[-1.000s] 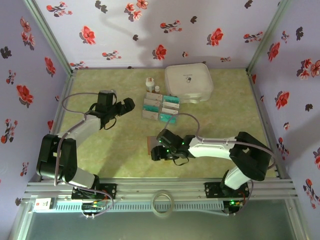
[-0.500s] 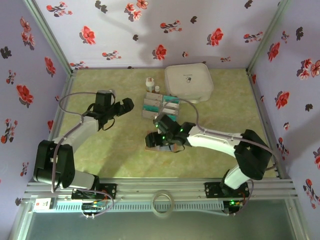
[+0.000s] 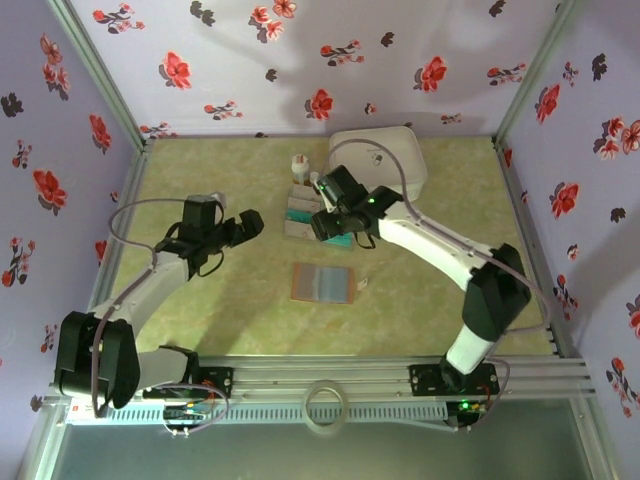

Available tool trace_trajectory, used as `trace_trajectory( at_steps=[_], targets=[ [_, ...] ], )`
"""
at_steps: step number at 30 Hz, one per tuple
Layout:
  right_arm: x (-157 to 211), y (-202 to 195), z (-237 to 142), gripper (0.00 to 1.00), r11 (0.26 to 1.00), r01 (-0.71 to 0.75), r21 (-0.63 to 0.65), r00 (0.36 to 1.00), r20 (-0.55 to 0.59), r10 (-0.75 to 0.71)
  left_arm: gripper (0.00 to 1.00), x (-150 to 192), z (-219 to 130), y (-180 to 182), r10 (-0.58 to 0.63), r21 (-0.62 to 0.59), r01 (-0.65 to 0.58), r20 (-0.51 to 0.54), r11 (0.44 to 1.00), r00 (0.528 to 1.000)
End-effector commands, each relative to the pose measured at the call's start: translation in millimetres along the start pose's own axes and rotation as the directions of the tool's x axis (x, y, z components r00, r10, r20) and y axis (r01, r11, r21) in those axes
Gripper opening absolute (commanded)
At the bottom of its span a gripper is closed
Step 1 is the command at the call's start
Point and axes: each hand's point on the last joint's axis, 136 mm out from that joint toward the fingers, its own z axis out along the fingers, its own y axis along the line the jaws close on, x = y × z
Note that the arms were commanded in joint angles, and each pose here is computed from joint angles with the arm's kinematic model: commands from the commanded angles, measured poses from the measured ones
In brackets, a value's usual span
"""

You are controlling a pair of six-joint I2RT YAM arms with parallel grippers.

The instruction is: Put the credit cards into the card holder

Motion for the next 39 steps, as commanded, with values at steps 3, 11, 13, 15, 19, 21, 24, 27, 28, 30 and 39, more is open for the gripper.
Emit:
trace_trajectory(
  at_steps=[3,11,13,15,19,21,24,27,28,30,39],
  targets=[
    [21.4,-8.8,31.4,0.54,0.973,0.227,0.039,0.961,-0.173,-0.217,1.00,16.3,0.5,2.7,-0.030,0.022,0.031,-0.046,0.999,0.998],
    [17.9,-6.5,62.6,0.42,0.963,0.269,0.027,0.940,-0.224,-0.257,1.00,18.9,3.5,1.5,-0.031,0.030,0.033,-0.062,0.999,0.998],
    [17.8,-8.1,68.0,0.41,0.962,0.273,0.032,0.938,-0.230,-0.259,1.00,19.3,4.7,1.5,-0.034,0.031,0.036,-0.065,0.999,0.997],
    [18.2,-12.3,72.6,0.41,0.961,0.272,0.043,0.937,-0.237,-0.255,1.00,19.3,5.4,1.2,-0.035,0.033,0.038,-0.067,0.999,0.997],
    [20.5,-19.8,79.5,0.40,0.961,0.269,0.057,0.937,-0.248,-0.248,1.00,20.0,6.8,1.6,-0.039,0.032,0.042,-0.070,0.999,0.997],
    [21.8,-23.6,82.3,0.40,0.961,0.268,0.062,0.936,-0.253,-0.244,1.00,19.6,6.7,1.1,-0.042,0.035,0.044,-0.070,0.998,0.997],
    [22.1,-29.1,85.6,0.39,0.961,0.267,0.076,0.937,-0.253,-0.240,1.00,20.3,7.6,0.7,-0.042,0.034,0.044,-0.073,0.998,0.996],
    [24.4,-30.2,89.0,0.39,0.961,0.268,0.072,0.935,-0.259,-0.242,1.00,20.0,8.2,1.0,-0.044,0.033,0.047,-0.073,0.998,0.996],
    [26.0,-29.5,90.3,0.40,0.960,0.270,0.069,0.933,-0.263,-0.244,1.00,19.7,8.2,0.5,-0.044,0.035,0.047,-0.073,0.998,0.996],
    [29.3,-29.7,93.4,0.39,0.960,0.273,0.063,0.930,-0.272,-0.246,1.00,19.9,8.8,-0.2,-0.044,0.036,0.046,-0.074,0.998,0.996],
    [42.0,-25.4,99.5,0.36,0.963,0.269,0.030,0.922,-0.297,-0.249,1.00,19.8,11.3,-1.1,-0.048,0.038,0.051,-0.076,0.998,0.996]
  ],
)
